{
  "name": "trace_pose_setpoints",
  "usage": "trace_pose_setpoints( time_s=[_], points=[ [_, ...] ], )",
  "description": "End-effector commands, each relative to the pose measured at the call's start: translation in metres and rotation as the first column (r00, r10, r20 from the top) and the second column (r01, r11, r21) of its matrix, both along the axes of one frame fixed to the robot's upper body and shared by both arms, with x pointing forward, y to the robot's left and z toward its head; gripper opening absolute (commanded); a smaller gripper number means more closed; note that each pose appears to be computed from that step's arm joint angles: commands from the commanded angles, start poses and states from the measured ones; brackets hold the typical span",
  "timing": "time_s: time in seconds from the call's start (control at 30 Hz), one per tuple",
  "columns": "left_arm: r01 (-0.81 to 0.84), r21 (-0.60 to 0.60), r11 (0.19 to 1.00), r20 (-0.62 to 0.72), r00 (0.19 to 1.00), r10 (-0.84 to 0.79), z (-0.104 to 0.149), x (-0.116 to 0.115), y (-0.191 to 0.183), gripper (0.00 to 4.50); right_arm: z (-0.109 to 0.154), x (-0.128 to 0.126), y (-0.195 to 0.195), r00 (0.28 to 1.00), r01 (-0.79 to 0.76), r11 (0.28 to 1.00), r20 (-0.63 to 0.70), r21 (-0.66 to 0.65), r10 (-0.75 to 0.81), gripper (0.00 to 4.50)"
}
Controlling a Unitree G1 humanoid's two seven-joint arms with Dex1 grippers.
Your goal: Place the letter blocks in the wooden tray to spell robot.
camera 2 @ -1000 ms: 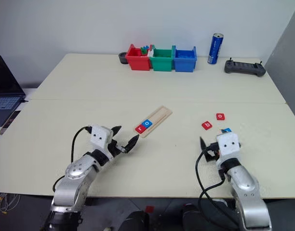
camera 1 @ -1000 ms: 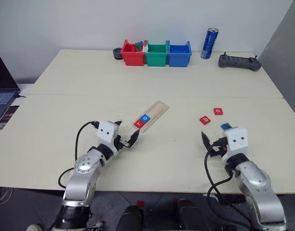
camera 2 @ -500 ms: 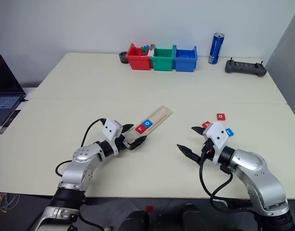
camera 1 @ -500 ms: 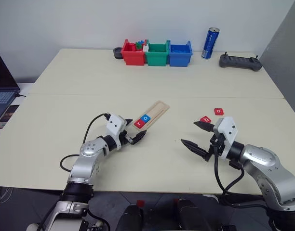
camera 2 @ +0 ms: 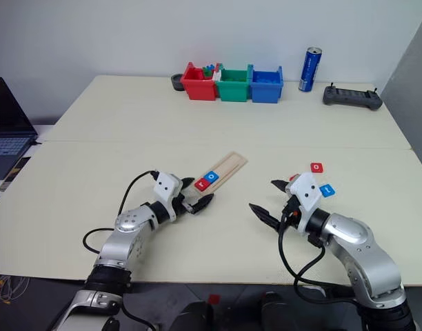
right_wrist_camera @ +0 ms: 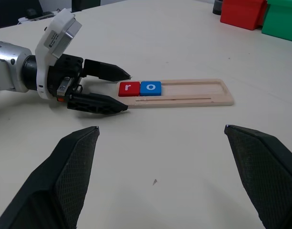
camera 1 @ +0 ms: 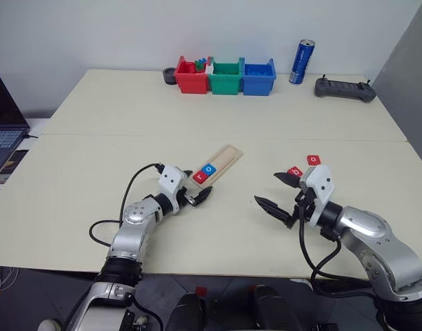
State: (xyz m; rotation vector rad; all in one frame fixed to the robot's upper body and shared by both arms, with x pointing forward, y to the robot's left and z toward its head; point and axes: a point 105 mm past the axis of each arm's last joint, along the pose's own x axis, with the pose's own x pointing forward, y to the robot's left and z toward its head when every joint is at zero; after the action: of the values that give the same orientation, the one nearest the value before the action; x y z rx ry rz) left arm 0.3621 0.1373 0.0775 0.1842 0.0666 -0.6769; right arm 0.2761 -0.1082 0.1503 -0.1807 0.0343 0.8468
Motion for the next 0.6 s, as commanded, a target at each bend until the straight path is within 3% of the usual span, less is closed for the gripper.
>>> trace_pose_setpoints(
  time_s=[0.03, 0.6],
  points=[
    [-0.002, 0.002, 1.0, 0.042, 0.999, 0.002, 0.009, 0.005, -0.001, 4.5, 0.013, -0.003, 0.002, 0.999, -0.013, 1.0, 0.052, 0.005, 0.013, 4.48],
    [0.042, 0.022, 0.999, 0.003, 0.999, -0.042, -0.011, 0.019, -0.021, 4.5, 0.016, 0.001, 0.001, 0.998, -0.013, 1.0, 0.059, -0.001, 0.013, 4.48]
  ],
)
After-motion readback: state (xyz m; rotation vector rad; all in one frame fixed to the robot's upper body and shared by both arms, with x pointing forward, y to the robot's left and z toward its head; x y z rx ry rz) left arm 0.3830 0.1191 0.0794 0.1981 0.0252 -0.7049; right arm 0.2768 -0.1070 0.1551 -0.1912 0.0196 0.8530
